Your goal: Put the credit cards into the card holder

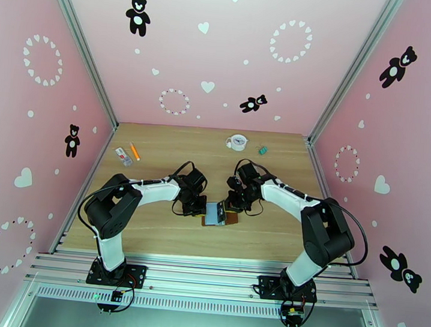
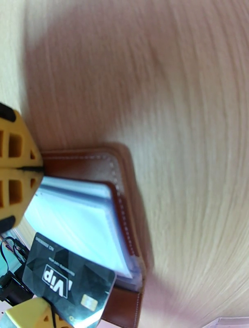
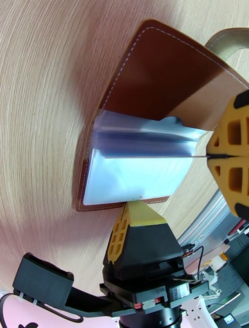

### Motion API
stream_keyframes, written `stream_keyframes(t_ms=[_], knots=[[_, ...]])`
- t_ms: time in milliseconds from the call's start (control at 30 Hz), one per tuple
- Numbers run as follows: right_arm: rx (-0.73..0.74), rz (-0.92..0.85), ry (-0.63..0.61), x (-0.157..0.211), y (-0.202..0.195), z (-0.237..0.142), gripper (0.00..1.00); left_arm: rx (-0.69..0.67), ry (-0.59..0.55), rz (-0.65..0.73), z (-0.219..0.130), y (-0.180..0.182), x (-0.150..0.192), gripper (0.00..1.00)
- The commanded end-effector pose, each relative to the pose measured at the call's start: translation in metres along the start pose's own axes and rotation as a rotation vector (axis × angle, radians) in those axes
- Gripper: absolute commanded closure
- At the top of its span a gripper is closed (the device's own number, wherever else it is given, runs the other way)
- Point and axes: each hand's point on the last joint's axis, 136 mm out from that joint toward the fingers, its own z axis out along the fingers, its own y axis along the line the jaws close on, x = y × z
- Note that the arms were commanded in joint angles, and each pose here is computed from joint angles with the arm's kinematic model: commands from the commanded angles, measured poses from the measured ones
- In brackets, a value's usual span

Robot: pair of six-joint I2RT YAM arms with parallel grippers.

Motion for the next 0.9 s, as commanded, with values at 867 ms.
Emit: stream_keyframes(t_ms=[867], knots=[[-0.045,0.022,0.006,-0.002,-0.011,0.004,1.0,-0.212,0.072,-0.025,0.017,0.054,0.018,1.0]])
